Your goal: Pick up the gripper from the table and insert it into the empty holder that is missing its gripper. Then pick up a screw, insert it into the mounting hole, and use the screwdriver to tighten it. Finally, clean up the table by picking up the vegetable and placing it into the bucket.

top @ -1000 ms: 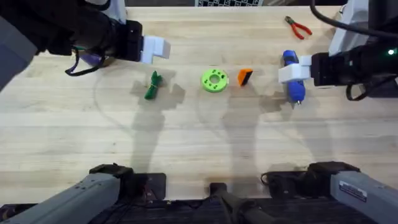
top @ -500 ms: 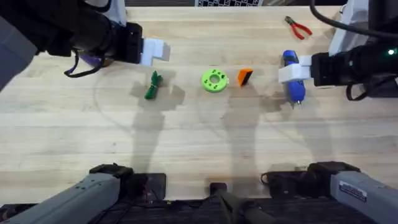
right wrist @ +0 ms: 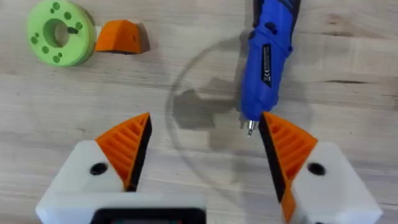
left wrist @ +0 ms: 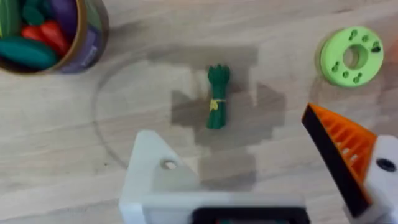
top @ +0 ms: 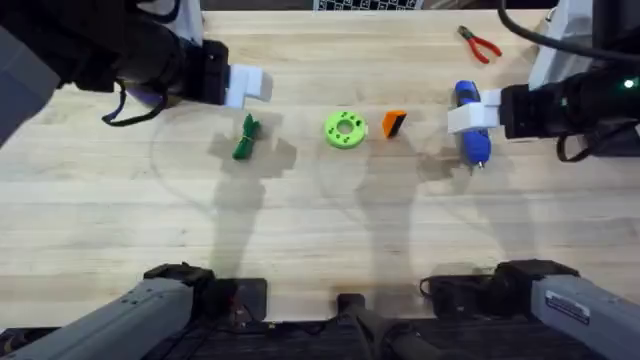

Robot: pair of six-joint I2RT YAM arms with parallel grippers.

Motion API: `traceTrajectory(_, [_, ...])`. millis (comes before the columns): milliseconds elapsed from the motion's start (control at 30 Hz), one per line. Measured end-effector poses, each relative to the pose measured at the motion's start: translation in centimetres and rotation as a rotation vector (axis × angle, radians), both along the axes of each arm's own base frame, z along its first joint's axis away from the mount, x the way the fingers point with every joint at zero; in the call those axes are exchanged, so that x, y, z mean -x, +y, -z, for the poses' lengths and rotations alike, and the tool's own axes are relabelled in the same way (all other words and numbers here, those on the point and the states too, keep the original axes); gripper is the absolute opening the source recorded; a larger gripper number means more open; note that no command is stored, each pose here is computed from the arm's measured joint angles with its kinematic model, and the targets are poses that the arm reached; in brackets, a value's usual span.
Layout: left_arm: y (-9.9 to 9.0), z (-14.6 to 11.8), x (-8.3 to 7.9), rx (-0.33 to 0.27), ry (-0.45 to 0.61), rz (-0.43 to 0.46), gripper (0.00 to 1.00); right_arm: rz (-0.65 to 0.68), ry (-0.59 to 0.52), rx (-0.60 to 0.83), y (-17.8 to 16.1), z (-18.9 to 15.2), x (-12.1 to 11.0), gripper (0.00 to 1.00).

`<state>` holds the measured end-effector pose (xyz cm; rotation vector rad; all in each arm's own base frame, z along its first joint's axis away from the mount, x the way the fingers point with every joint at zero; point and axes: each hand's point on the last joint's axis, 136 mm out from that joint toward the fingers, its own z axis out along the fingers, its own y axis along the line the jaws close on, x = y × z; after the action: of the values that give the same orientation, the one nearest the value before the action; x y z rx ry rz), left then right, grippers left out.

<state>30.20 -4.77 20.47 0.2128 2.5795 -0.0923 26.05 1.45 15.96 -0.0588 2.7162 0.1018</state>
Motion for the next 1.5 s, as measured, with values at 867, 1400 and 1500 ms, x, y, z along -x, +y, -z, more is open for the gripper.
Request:
traceTrajectory(867, [-0.3,-0.6,0.3,0.101,-0.632,0.017,0.985,0.0,0.039,0.0,0.0,0.4,0.9,0.994])
traceTrajectory(1400, [-0.4,1.1,4.5,0.189,-1.04,0.094,0.985,0.0,0.039,0.0,0.0,0.4,0.9,0.994])
traceTrajectory(1500, [-0.5,1.2,5.0,0.201,-1.059,0.125,0.985,0.0,0.039,0.0,0.0,0.4,0.9,0.994])
